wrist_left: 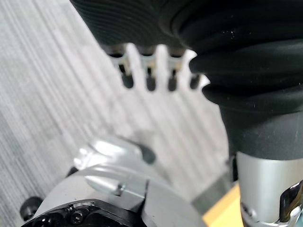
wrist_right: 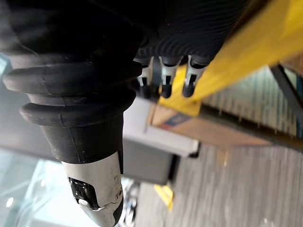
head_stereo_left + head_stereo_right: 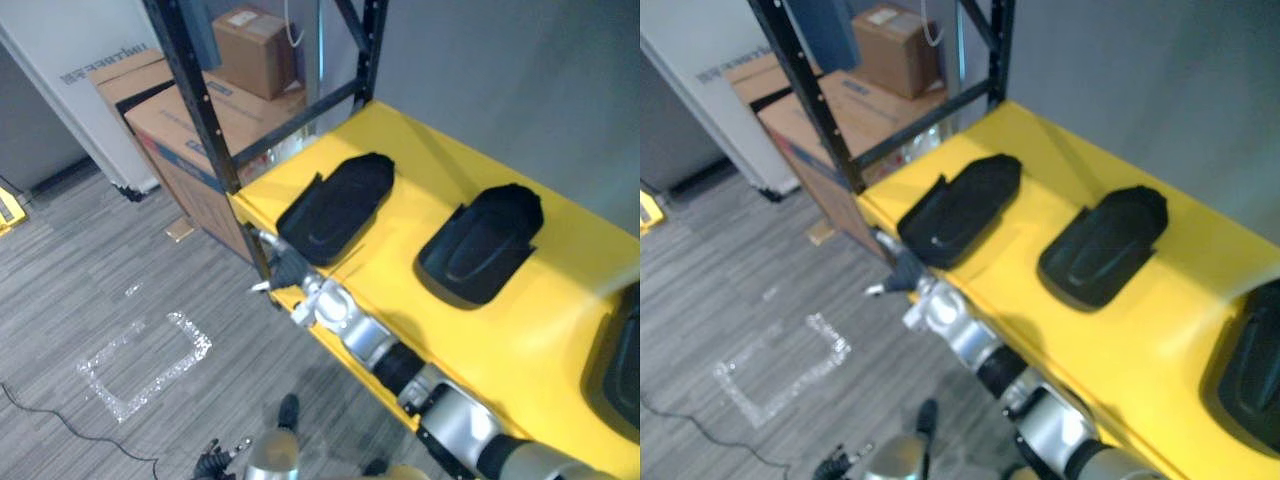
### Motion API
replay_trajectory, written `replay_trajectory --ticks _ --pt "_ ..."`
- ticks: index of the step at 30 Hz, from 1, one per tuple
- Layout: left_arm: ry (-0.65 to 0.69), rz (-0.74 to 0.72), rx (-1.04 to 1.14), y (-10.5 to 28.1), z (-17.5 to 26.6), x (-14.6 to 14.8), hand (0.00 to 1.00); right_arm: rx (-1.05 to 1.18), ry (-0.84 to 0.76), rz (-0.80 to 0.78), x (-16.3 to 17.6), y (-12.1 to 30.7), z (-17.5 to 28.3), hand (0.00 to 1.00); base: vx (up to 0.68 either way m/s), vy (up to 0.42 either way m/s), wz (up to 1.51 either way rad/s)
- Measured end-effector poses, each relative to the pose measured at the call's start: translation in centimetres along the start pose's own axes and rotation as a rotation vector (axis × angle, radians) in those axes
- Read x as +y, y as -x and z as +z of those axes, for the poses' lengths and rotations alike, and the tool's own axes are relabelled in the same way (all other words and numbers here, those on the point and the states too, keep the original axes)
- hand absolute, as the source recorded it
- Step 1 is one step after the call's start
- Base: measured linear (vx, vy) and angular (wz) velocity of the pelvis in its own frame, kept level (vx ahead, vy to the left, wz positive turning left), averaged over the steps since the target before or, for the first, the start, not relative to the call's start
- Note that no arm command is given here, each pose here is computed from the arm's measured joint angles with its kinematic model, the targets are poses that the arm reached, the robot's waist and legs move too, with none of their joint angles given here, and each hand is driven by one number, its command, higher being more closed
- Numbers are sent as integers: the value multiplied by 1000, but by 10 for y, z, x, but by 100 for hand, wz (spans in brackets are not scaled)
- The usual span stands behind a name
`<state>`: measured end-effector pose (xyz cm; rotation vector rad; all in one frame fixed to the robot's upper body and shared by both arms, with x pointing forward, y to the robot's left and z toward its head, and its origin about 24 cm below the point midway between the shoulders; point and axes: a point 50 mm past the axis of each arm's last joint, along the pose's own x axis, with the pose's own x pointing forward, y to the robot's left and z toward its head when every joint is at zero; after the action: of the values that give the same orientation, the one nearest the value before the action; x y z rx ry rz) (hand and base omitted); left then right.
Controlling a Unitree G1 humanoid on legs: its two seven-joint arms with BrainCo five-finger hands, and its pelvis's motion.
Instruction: Walk over and take plastic housings, then place them on the shelf
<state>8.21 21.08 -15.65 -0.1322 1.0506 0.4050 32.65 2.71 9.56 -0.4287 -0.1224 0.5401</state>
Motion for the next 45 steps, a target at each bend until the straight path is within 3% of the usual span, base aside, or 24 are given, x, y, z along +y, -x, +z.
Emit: replay_trajectory --ticks 11,23,27,29,33,35,37,40,42,45 --pt "32 4 -14 2 1 0 0 60 -56 -190 -47 -11 -1 0 -9 -14 3" --pt "44 -3 -31 1 5 1 0 47 -57 -250 -66 -12 -2 0 -3 -2 0" --pt "46 -4 -32 1 5 1 0 -10 -59 -182 -65 -13 3 0 4 -6 -1" --pt "45 -3 -31 1 5 1 0 -104 -47 -69 -53 -13 21 0 22 -33 -6" --pt "35 5 -33 1 6 2 0 -512 32 208 -10 6 117 0 38 -43 -13" --pt "38 13 -34 1 7 4 0 -686 20 228 -6 21 160 0 40 -49 0" --pt "19 17 -37 1 7 5 0 -806 -10 156 -18 30 189 0 6 -44 2" --pt "3 35 -43 1 8 11 0 -848 -125 -181 -73 34 202 0 -50 -21 -12" --pt "-2 43 -39 1 7 14 0 -720 -142 -486 -125 31 179 0 -84 31 -22" --pt "-9 61 -14 1 5 17 0 -477 4 -712 -170 27 138 0 -44 46 -27"
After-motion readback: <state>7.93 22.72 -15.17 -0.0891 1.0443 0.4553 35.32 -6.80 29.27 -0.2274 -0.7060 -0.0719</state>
